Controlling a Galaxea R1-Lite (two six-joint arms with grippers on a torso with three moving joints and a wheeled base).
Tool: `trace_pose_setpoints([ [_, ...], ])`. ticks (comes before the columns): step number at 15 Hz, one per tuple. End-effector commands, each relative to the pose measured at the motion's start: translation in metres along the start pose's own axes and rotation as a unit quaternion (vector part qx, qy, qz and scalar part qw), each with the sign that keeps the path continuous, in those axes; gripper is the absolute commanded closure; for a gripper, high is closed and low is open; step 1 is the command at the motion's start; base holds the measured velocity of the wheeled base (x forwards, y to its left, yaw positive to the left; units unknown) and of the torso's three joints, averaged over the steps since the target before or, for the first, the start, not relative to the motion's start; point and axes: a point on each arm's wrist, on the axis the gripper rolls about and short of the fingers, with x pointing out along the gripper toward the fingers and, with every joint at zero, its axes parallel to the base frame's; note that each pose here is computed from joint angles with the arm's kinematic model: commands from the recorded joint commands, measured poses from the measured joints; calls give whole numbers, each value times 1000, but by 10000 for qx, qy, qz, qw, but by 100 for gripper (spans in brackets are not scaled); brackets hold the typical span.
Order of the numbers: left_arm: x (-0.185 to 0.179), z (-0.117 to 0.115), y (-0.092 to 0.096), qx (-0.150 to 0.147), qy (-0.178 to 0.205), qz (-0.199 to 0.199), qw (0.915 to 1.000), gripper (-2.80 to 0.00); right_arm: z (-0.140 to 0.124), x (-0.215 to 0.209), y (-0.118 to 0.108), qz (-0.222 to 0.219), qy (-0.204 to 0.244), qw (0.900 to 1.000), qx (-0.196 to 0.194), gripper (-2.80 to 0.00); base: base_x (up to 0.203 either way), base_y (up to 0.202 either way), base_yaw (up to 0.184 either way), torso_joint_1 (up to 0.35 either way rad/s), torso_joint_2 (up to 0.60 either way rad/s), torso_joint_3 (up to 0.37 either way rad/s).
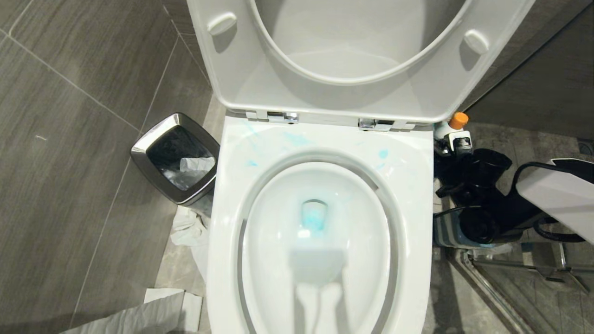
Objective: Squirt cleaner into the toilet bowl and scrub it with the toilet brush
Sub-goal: Place the cleaning agent on the floor
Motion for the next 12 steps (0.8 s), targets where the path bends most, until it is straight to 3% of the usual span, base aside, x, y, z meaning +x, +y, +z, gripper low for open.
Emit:
trace_pose_setpoints([
  [1,0,0,0,2,-1,1,10000,0,6,4,2,-2,-147,9999,18,0,0,0,0,0,4,-207],
  [7,0,0,0,-67,5,9,10000,0,24,17,5,2,-388,9992,61,0,0,0,0,6,4,-122],
  [12,0,0,0,-98,5,9,10000,0,9,34,15,56,-506,9987,93,0,0,0,0,0,0,0],
])
